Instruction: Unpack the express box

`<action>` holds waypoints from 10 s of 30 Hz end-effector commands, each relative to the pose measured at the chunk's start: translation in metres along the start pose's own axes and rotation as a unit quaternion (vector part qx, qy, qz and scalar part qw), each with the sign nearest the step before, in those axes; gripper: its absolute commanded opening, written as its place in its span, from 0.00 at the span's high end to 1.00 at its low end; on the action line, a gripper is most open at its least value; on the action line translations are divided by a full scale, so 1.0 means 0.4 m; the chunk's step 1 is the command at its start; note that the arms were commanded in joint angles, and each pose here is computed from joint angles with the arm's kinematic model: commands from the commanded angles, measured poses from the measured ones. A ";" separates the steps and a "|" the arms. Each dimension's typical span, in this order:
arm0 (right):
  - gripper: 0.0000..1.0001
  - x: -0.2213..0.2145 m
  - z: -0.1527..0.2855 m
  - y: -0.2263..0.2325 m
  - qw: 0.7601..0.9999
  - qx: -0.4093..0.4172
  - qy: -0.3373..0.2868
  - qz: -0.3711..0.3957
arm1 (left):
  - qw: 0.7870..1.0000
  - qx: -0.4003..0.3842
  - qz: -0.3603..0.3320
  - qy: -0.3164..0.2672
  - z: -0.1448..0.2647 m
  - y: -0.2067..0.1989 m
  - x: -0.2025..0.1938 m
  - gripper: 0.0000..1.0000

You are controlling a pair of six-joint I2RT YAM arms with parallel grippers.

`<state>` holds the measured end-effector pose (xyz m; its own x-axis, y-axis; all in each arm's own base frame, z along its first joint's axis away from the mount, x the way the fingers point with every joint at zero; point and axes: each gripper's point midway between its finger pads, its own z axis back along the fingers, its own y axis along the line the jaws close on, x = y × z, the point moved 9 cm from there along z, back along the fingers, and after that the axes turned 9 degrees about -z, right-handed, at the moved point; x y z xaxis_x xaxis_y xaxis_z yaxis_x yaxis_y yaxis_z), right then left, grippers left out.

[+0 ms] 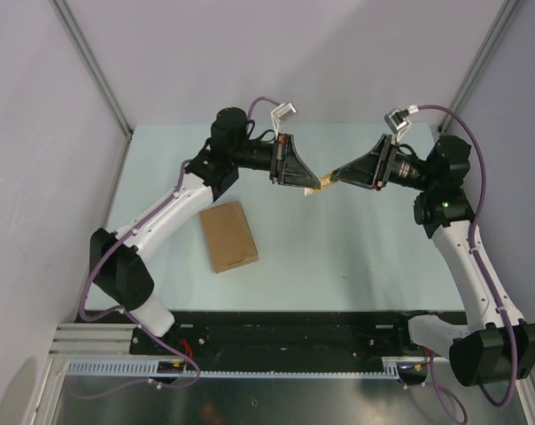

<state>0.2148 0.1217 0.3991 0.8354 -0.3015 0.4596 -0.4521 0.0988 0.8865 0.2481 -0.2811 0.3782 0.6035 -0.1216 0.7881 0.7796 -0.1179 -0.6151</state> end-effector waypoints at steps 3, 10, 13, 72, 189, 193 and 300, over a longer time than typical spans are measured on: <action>0.46 0.001 -0.010 -0.001 1.000 0.001 0.006 0.020 | 1.000 -0.006 -0.011 -0.004 -0.004 -0.003 0.022 1.00; 0.72 0.000 -0.015 -0.019 1.000 -0.009 0.010 0.014 | 1.000 -0.001 -0.007 -0.005 -0.007 0.013 0.020 1.00; 0.99 -0.003 -0.013 -0.021 1.000 -0.011 0.011 0.021 | 1.000 -0.003 -0.008 -0.002 -0.009 0.018 0.014 0.96; 1.00 -0.170 -0.183 -0.428 0.886 -0.453 -0.078 0.058 | 0.758 0.560 0.333 0.032 0.309 0.453 -0.485 0.13; 1.00 -0.132 -0.423 -0.595 0.852 -0.458 -0.194 0.163 | 0.725 0.636 0.163 0.206 0.246 0.640 -0.467 0.55; 1.00 -0.125 -0.427 -0.586 0.860 -0.443 -0.195 0.162 | 0.719 0.639 0.163 0.220 0.243 0.642 -0.474 0.56; 1.00 -0.113 -0.457 -0.638 0.847 -0.472 -0.097 0.224 | 0.834 0.483 0.258 0.067 0.132 0.596 -0.203 0.70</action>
<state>0.3497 0.2729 0.1476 0.5682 -0.1889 0.8009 -0.1492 0.9335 0.3261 0.3815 -0.2431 0.1514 0.9426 -0.0425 0.3312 0.2117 0.8433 -0.4941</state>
